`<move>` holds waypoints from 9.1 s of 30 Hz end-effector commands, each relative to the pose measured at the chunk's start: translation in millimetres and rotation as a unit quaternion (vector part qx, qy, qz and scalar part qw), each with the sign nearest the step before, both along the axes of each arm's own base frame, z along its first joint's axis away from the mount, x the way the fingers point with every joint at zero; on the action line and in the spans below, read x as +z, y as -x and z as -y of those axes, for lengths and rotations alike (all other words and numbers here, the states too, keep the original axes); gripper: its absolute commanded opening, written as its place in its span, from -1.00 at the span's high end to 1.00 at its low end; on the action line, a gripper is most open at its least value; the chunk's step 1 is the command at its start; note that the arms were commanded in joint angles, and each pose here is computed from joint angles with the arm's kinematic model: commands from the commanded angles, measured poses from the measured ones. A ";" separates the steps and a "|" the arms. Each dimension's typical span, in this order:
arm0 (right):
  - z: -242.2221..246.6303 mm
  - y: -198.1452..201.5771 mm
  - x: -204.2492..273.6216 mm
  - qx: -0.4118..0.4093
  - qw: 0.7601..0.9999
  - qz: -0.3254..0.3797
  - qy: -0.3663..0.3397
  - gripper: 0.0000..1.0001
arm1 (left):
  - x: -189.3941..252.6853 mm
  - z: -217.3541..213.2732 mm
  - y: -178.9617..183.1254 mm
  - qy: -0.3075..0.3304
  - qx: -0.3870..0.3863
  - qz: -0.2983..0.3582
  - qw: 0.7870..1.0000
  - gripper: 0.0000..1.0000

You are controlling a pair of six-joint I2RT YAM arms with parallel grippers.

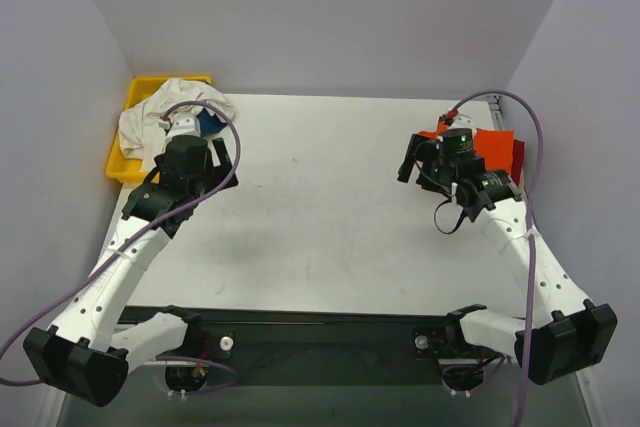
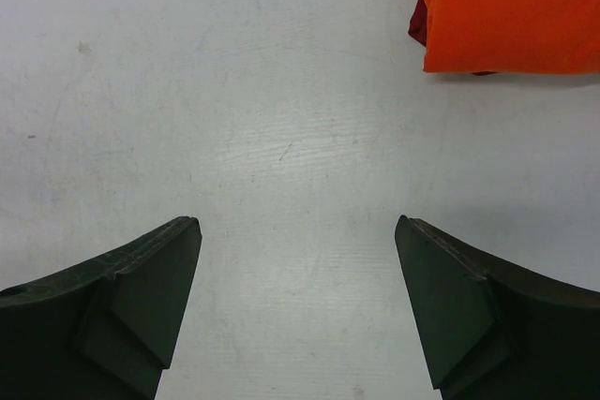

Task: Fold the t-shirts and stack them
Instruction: Grab crumpled tshirt from bin with the left arm, then move the tshirt to the center of the board, then flatten out the tshirt

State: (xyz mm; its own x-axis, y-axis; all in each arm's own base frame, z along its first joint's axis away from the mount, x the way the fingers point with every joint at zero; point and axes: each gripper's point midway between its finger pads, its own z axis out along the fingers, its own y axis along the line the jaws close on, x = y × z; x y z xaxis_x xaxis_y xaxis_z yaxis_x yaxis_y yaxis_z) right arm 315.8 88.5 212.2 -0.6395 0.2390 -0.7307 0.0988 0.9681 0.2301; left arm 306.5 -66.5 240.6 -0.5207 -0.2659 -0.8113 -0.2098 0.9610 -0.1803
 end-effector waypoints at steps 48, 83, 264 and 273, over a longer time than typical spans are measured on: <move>20.9 -29.0 39.4 -0.036 0.998 0.042 0.002 -0.79 | -83.6 -163.9 -271.3 -0.024 0.104 -0.088 0.990 -0.80; 35.2 -23.9 42.8 -0.050 0.998 0.028 0.014 -0.80 | 69.8 -206.2 -258.1 -0.010 0.127 0.079 0.989 1.00; 14.6 -4.0 -89.0 -0.031 0.973 -0.220 -0.067 1.00 | -162.0 186.8 -28.2 0.147 -0.262 -0.309 0.903 -0.18; 14.0 -1.2 -87.8 -0.027 0.973 -0.217 -0.069 1.00 | -184.6 187.2 -27.6 0.118 -0.252 -0.333 0.901 -0.18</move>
